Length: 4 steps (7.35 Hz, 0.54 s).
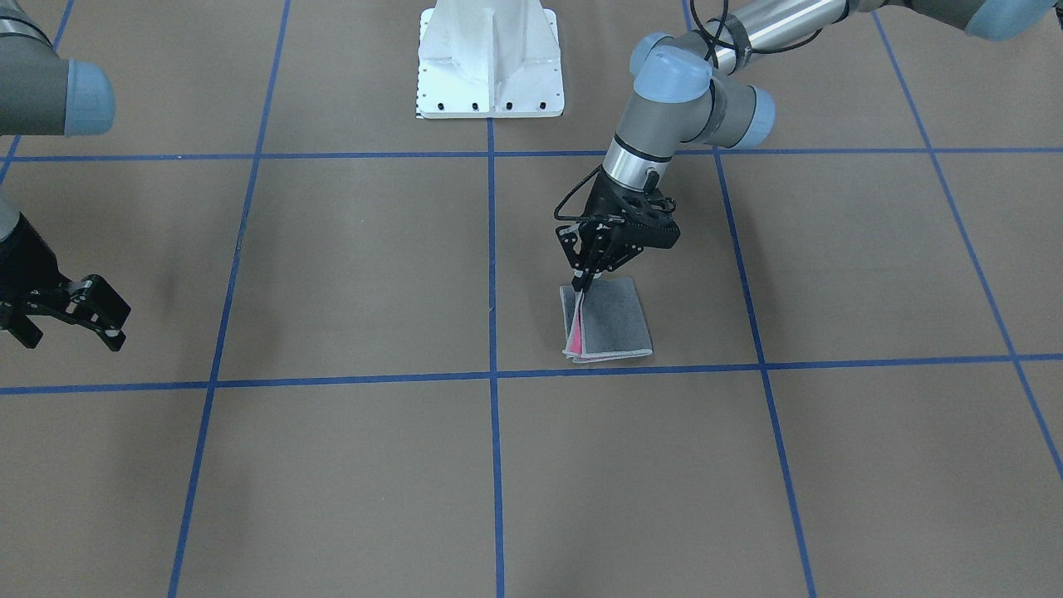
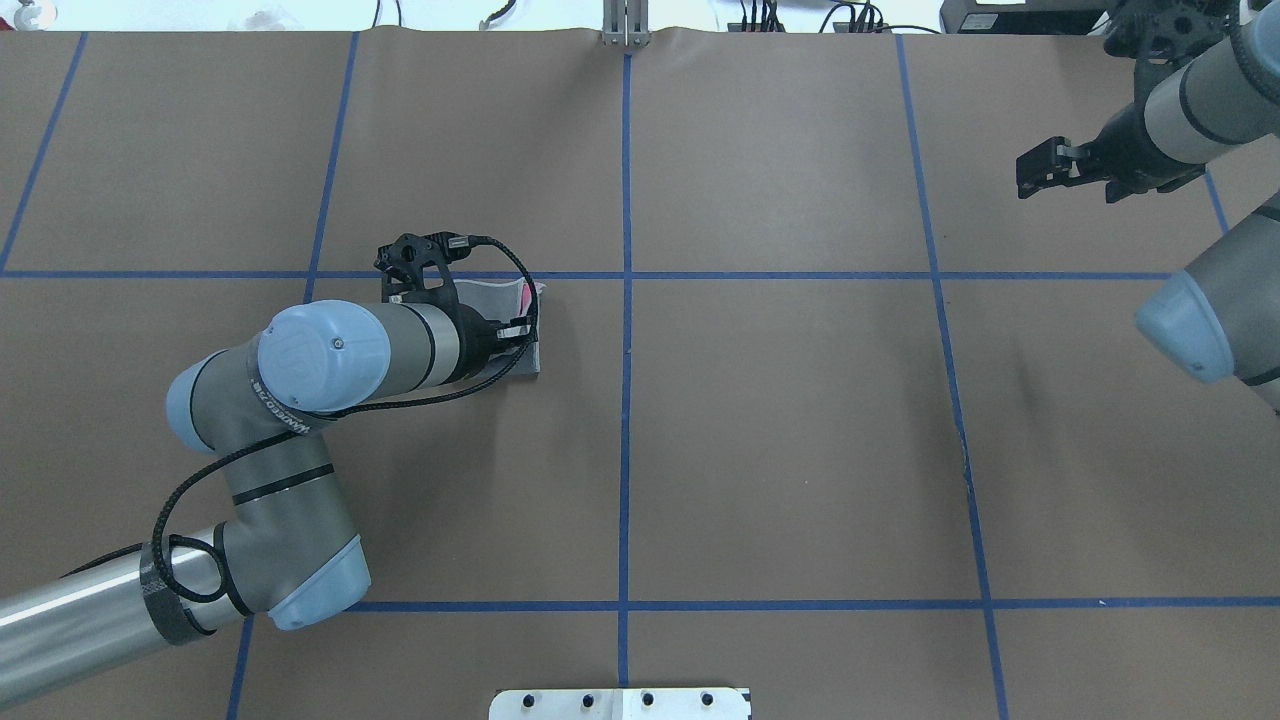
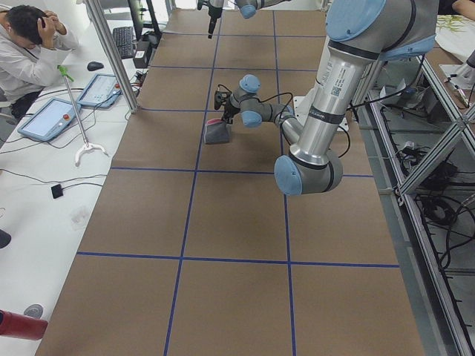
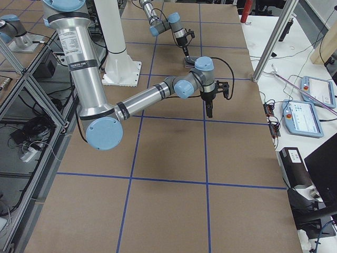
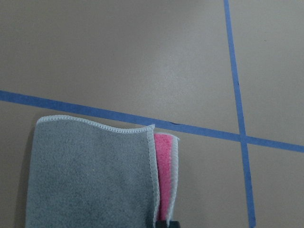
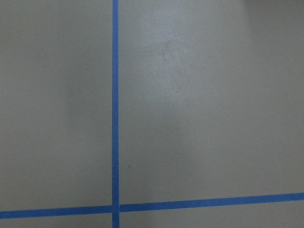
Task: Fold towel twice with both arms
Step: 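Lift and fold the towel end over toward the other end with the left gripper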
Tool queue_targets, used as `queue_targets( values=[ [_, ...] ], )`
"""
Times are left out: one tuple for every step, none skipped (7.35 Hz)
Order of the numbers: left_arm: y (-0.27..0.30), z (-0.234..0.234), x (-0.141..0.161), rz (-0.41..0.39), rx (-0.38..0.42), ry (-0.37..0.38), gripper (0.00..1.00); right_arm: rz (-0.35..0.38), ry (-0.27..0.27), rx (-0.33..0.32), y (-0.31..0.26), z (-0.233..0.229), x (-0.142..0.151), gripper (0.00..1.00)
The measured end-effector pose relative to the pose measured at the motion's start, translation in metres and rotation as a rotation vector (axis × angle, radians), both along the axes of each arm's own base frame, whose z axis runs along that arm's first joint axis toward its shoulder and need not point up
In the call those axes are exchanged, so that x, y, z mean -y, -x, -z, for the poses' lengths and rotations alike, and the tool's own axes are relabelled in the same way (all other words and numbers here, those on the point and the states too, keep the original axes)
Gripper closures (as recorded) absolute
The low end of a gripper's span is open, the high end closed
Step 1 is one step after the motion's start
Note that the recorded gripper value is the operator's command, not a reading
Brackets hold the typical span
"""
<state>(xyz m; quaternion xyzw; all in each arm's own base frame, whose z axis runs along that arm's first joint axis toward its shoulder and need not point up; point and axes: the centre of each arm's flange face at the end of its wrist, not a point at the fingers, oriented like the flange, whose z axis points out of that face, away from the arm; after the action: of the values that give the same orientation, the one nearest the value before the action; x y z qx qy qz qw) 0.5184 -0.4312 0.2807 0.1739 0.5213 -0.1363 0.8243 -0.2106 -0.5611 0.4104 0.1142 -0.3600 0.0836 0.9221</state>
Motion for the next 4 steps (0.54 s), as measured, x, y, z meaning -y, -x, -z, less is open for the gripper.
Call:
queue_targets(
  values=[
    [0.000, 0.002, 0.000, 0.001, -0.003, -0.002, 0.00, 0.001, 0.000, 0.000, 0.000, 0.000, 0.000, 0.01],
    [0.001, 0.004, 0.000, 0.000, -0.004, -0.007, 0.00, 0.003, 0.001, 0.002, 0.000, 0.000, 0.000, 0.01],
    [0.008, 0.006, 0.005, -0.016, 0.016, -0.018, 0.00, 0.005, 0.005, 0.009, -0.005, 0.000, 0.001, 0.01],
    [0.023, 0.009, 0.015, -0.052, 0.071, -0.041, 0.00, 0.015, 0.005, 0.013, -0.016, -0.003, 0.003, 0.01]
  ],
)
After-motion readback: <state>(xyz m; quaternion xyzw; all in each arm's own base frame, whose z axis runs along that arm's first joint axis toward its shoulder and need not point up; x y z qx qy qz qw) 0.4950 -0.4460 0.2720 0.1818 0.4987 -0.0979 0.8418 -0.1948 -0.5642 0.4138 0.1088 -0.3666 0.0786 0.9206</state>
